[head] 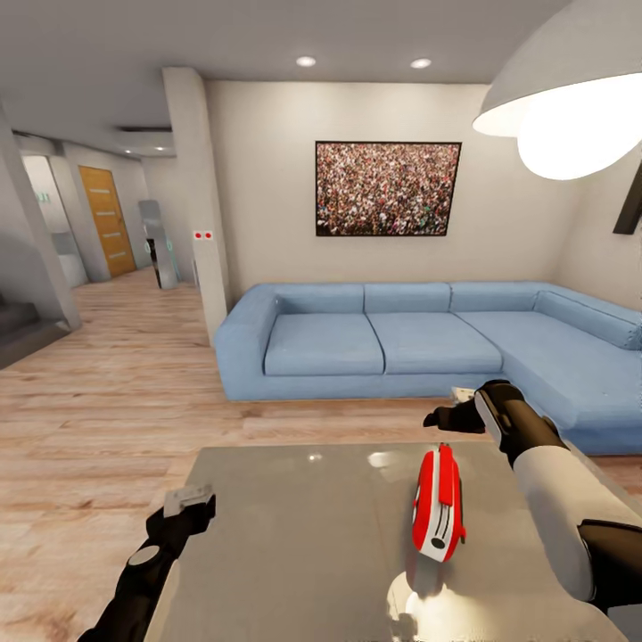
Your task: Turn on the radio receiver that's on the table in the living room.
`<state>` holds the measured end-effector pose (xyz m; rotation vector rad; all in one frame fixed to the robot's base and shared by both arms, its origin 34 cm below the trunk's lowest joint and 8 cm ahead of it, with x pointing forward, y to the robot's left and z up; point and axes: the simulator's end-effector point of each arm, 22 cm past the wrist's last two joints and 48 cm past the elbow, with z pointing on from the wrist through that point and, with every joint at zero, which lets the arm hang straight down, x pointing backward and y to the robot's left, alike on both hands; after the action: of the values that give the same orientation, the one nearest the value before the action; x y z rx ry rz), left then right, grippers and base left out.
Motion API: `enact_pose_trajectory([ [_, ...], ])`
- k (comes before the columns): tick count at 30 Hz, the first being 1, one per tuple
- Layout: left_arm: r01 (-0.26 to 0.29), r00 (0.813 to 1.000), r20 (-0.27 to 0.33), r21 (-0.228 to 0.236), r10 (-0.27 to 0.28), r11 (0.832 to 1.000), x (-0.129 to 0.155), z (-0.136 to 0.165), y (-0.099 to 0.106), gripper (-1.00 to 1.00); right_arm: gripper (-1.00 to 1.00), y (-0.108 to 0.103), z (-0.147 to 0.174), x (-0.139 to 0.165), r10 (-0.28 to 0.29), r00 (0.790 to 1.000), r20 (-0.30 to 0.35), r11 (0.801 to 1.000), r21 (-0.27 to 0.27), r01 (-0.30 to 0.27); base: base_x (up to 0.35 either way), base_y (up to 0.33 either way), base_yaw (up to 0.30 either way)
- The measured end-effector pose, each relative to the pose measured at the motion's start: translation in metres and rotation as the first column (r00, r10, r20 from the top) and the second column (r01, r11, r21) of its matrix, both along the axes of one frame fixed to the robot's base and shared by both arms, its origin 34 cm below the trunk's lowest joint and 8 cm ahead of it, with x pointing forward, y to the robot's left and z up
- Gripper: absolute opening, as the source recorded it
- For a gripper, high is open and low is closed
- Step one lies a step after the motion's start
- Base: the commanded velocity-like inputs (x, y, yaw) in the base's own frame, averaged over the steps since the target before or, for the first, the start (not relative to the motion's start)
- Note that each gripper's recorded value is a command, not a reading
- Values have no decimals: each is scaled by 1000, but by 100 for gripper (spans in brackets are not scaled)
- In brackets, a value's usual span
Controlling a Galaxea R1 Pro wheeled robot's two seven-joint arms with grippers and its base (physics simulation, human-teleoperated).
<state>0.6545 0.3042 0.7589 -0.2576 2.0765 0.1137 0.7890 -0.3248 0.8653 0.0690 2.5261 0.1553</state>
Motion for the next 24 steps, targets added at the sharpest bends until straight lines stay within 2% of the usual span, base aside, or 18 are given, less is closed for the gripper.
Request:
enact_pose_trajectory([
  [2,0,1000,-3,0,0,1000,0,-2,0,100,100,-19,-1,-2,-21,1000,-3,1000,-14,21,0,0,-83],
  [5,-1,1000,-8,0,1,1000,-1,-4,0,100,100,-28,-5,-3,-33,999,-11,999,-19,33,0,0,-80],
  [24,-1,999,-38,0,1,1000,-3,-20,0,100,100,-25,-29,-4,-26,998,-52,1000,-9,25,0,0,-29],
])
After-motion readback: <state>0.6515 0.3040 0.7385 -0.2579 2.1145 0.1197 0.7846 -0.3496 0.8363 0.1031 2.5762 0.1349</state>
